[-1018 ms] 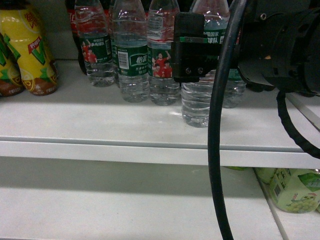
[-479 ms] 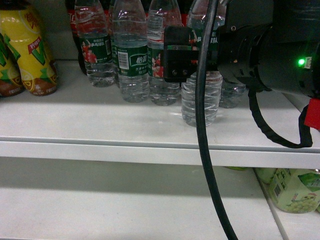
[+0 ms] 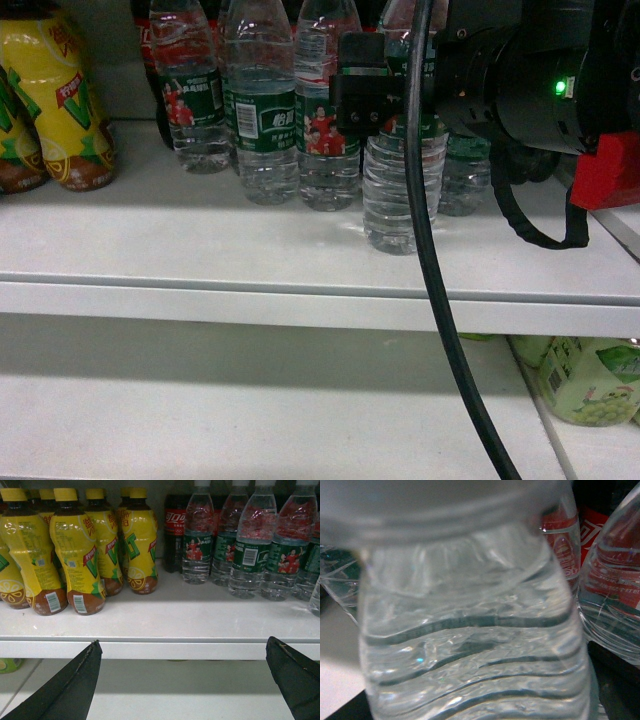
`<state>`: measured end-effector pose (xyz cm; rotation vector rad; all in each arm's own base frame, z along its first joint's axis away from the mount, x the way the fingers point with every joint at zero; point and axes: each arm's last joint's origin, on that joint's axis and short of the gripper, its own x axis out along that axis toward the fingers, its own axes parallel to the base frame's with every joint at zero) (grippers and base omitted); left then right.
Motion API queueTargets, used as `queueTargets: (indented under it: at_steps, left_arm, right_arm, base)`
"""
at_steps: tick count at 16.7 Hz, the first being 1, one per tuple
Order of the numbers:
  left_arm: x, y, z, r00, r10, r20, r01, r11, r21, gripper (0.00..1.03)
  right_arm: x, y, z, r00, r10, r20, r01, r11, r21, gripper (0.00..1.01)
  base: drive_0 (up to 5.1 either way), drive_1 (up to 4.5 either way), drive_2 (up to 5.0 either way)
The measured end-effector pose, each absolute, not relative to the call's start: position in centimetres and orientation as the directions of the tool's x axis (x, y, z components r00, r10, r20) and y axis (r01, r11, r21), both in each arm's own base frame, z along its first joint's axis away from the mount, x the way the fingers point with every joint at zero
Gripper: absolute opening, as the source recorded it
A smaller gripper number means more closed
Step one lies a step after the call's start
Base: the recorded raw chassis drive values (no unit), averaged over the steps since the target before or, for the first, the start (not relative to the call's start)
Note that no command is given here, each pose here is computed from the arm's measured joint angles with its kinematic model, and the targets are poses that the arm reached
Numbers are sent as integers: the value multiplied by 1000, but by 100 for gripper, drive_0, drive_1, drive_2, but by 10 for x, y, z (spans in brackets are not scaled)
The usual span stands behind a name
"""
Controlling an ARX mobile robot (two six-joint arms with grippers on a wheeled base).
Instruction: Move water from second to third shelf
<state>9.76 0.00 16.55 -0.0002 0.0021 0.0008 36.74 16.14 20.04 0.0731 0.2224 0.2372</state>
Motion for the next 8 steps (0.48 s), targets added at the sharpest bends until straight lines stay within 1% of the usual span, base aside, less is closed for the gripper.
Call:
queueTargets:
  at_steps: [1, 3, 4, 6, 7, 8]
  left_arm:
    - [98, 0, 166, 1000, 0, -2, 0, 1000, 0, 98]
    - [98, 0, 166, 1000, 0, -2, 0, 1000, 0, 98]
    - [98, 0, 166, 1000, 0, -2, 0, 1000, 0, 98]
    - [98, 0, 166, 1000, 0, -2, 0, 1000, 0, 98]
    - [98, 0, 166, 1000, 1, -2, -1, 1000, 0, 98]
    - [98, 0, 166, 1000, 1, -2, -1, 1000, 0, 98]
  right_arm:
    - [367, 162, 200, 947, 240, -212, -224, 970, 97, 85]
    - [366, 165, 200, 945, 248, -212, -232, 968, 97, 69]
    - [365, 166, 200, 945, 247, -212, -232, 968, 95, 59]
    - [363, 165, 204, 944, 245, -222, -230, 969, 95, 49]
    - [360, 162, 205, 943, 246, -226, -229, 968, 99, 46]
    - [356, 161, 206, 941, 246, -231, -228, 968, 103, 44]
  base:
    - [0, 0, 0]
    - [0, 0, 0]
    - [0, 0, 0]
    - [0, 0, 0]
    - [0, 0, 0]
    - [0, 0, 0]
